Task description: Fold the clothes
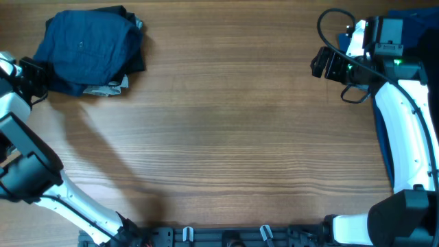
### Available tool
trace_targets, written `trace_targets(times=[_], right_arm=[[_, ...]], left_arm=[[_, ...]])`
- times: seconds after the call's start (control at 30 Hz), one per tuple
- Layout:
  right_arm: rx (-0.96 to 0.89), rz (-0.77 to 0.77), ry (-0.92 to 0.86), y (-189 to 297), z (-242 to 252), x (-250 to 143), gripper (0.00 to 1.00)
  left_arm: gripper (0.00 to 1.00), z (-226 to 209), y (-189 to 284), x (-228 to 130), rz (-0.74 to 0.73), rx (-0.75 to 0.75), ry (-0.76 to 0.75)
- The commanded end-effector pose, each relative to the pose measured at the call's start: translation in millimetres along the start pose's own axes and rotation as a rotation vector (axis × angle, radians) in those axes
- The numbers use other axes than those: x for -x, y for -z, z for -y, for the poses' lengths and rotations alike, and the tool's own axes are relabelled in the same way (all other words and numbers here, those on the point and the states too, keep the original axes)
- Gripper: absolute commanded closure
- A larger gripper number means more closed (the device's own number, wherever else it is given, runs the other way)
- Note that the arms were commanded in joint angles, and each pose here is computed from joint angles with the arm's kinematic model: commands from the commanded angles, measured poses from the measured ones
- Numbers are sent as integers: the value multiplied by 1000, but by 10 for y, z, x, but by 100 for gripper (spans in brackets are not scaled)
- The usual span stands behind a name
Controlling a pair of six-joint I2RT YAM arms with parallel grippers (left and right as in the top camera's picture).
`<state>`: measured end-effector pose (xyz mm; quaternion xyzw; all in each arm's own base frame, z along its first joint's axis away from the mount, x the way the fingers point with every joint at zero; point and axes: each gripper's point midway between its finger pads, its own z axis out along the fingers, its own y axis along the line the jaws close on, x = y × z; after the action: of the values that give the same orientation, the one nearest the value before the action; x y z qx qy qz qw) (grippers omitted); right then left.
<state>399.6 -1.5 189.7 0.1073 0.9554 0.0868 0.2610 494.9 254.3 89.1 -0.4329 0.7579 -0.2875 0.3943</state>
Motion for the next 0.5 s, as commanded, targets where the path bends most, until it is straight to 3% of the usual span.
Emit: trace_targets(times=[0.0,0.2,0.33,0.47], right_arm=[[-19,-10,-13,-43,40,-23,0],[-19,-10,-13,-43,39,-23,0],[-19,-10,-13,-43,39,-23,0],[-19,-10,-14,-43,39,-23,0]], left_arm=[[96,901,397,5,22,-128,-117],[96,956,7,-549,-121,-113,-94],[96,511,-371,-922,-181,56,-62],[96,260,-499,-1107,-237,105,-30]])
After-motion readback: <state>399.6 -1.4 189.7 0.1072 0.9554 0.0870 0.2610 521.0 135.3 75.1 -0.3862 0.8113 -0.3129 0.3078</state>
